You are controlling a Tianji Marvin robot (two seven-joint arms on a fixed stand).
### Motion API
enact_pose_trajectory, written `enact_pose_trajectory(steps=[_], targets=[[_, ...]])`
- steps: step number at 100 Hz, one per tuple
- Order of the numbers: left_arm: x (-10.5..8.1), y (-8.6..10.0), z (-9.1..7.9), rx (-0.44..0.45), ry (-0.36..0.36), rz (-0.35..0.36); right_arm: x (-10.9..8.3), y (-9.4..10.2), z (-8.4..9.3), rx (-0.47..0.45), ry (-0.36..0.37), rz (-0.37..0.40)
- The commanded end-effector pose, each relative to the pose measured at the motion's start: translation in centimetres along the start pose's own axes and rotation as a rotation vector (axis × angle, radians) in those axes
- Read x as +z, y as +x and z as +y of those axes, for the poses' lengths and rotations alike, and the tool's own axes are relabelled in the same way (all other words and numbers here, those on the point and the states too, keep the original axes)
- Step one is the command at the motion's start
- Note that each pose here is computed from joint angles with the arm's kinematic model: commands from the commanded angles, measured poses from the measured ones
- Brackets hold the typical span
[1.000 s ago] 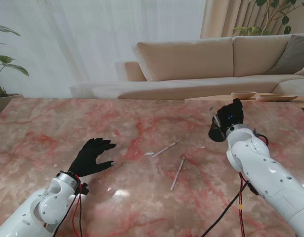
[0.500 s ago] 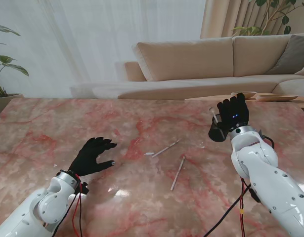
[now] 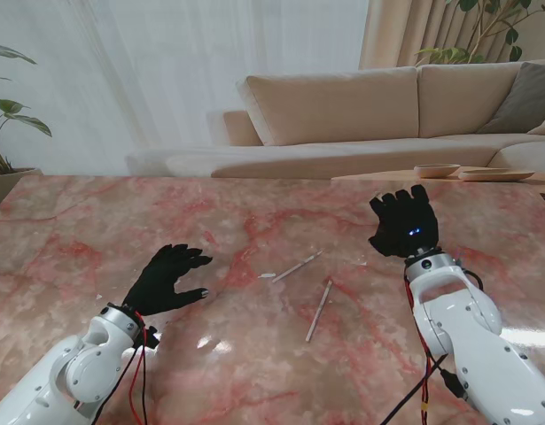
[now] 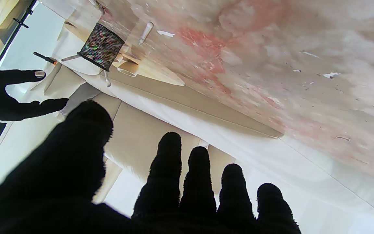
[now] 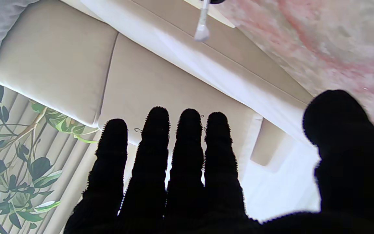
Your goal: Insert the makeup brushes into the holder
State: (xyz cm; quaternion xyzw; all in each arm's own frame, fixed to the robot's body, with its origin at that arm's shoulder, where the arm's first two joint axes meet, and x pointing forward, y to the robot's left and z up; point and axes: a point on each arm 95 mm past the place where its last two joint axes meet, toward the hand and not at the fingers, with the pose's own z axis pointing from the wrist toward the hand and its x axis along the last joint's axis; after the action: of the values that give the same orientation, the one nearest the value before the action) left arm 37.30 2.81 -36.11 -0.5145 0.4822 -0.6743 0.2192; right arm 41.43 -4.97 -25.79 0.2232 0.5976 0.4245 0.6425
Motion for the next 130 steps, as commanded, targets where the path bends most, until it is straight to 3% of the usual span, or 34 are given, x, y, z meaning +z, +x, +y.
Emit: enact_pose_trajectory(steps=[1,27,56,74,104,130], targets=[[-0.1,0.3,0.1,0.004,-0.002,0.003,-1.2,1.5,-0.4,0.043,0.026,0.029],[0.0,0.9,0.1,0.013,-0.021,0.013,-3.4,4.6,-0.9,0.181,0.017,0.174],[0.1,1.4,-0.1,0.020,-0.024,0.022,-4.1,6.1,-2.2,0.299,0.006,0.371],[0.2,1.5,0.0,0.018,-0.025,0.025,-4.3,7.5,-3.5,0.344,0.068,0.481],[0.1,1.6,0.0,0.016,-0.033,0.024,-3.9,10.6,-6.6,0.381,0.142,0.549],[-0.1,1.5,-0.1,0.018,-0.025,0.017,-3.0,11.7,-8.0,0.383,0.172,0.579]])
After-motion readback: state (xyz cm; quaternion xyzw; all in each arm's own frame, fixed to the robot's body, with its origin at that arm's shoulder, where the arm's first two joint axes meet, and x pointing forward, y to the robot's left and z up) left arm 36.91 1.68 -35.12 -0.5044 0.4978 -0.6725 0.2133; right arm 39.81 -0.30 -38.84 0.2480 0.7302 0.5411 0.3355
